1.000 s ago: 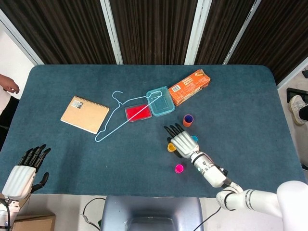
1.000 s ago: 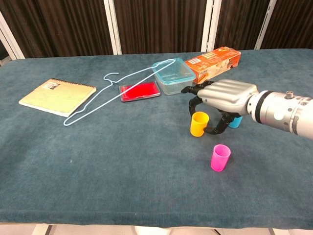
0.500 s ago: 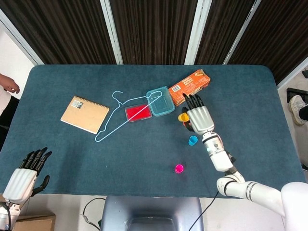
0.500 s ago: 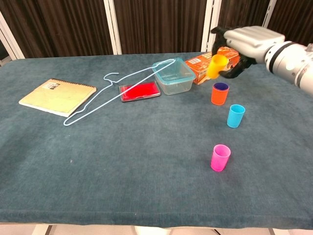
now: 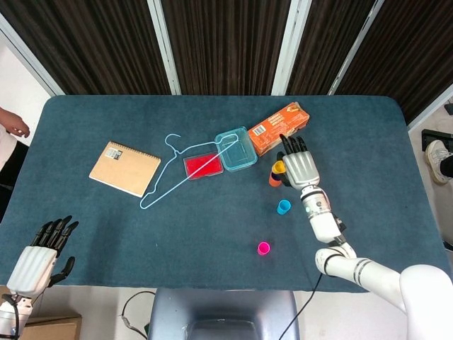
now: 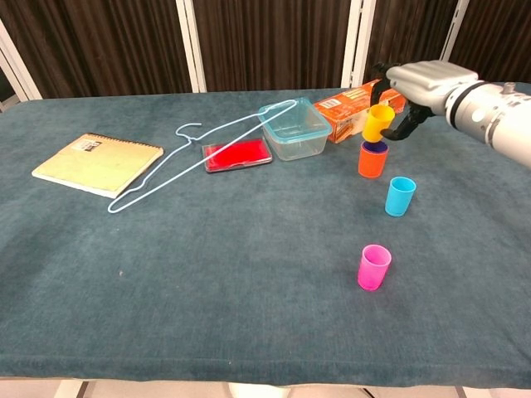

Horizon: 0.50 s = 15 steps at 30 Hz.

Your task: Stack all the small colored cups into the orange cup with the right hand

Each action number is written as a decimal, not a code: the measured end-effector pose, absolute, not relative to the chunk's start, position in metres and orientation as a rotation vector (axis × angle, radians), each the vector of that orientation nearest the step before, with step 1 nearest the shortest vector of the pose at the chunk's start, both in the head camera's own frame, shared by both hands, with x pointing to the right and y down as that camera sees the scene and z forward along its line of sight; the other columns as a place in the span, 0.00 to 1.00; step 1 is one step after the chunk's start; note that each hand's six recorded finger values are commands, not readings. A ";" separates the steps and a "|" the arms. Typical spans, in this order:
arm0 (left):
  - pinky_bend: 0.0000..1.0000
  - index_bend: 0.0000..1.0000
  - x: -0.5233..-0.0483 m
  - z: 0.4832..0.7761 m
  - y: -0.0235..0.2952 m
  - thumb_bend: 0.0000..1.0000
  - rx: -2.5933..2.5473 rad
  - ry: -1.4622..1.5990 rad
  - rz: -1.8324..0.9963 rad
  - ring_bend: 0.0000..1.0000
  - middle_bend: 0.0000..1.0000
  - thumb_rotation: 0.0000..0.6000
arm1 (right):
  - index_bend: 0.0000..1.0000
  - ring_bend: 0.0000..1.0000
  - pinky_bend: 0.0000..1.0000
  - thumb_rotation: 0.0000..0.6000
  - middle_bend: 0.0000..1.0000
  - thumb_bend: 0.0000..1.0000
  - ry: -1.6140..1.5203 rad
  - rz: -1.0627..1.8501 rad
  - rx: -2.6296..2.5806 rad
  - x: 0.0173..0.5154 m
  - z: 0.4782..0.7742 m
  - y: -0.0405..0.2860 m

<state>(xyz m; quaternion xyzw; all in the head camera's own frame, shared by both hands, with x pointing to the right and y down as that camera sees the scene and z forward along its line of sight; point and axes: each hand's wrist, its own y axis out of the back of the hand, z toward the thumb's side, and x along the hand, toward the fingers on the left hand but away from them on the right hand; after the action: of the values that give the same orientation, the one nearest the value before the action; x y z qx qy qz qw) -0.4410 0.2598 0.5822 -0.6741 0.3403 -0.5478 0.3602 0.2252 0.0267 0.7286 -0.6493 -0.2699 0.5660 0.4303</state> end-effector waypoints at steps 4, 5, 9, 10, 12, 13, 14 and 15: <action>0.09 0.00 -0.442 0.581 0.260 0.46 -1.738 0.882 -1.409 0.00 0.00 1.00 | 0.62 0.00 0.00 1.00 0.08 0.47 -0.654 1.416 -1.616 0.222 0.732 0.031; 0.09 0.00 -0.442 0.581 0.260 0.46 -1.738 0.883 -1.409 0.00 0.00 1.00 | 0.61 0.00 0.00 1.00 0.08 0.47 -0.652 1.420 -1.617 0.222 0.733 0.031; 0.09 0.00 -0.442 0.580 0.261 0.46 -1.740 0.884 -1.405 0.00 0.00 1.00 | 0.47 0.00 0.00 1.00 0.08 0.47 -0.627 1.448 -1.618 0.225 0.738 0.035; 0.09 0.00 -0.442 0.580 0.261 0.46 -1.740 0.884 -1.404 0.00 0.00 1.00 | 0.42 0.00 0.00 1.00 0.07 0.47 -0.617 1.457 -1.618 0.226 0.740 0.036; 0.09 0.00 -0.442 0.580 0.261 0.46 -1.739 0.885 -1.404 0.00 0.00 1.00 | 0.33 0.00 0.00 1.00 0.04 0.47 -0.605 1.465 -1.621 0.227 0.741 0.038; 0.09 0.00 -0.442 0.580 0.260 0.46 -1.739 0.886 -1.404 0.00 0.00 1.00 | 0.26 0.00 0.00 1.00 0.02 0.47 -0.600 1.465 -1.625 0.227 0.740 0.039; 0.09 0.00 -0.442 0.580 0.260 0.46 -1.739 0.887 -1.405 0.00 0.00 1.00 | 0.23 0.00 0.00 1.00 0.02 0.47 -0.599 1.463 -1.630 0.226 0.739 0.040; 0.09 0.00 -0.442 0.580 0.260 0.46 -1.739 0.887 -1.405 0.00 0.00 1.00 | 0.20 0.00 0.00 1.00 0.01 0.47 -0.598 1.458 -1.636 0.226 0.738 0.041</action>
<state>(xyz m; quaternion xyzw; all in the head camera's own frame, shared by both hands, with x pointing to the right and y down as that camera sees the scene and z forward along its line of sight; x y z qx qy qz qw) -0.4423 0.2601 0.5798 -0.6746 0.3441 -0.5451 0.3598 0.2260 0.0410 0.7382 -0.6531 -0.2388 0.5822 0.4212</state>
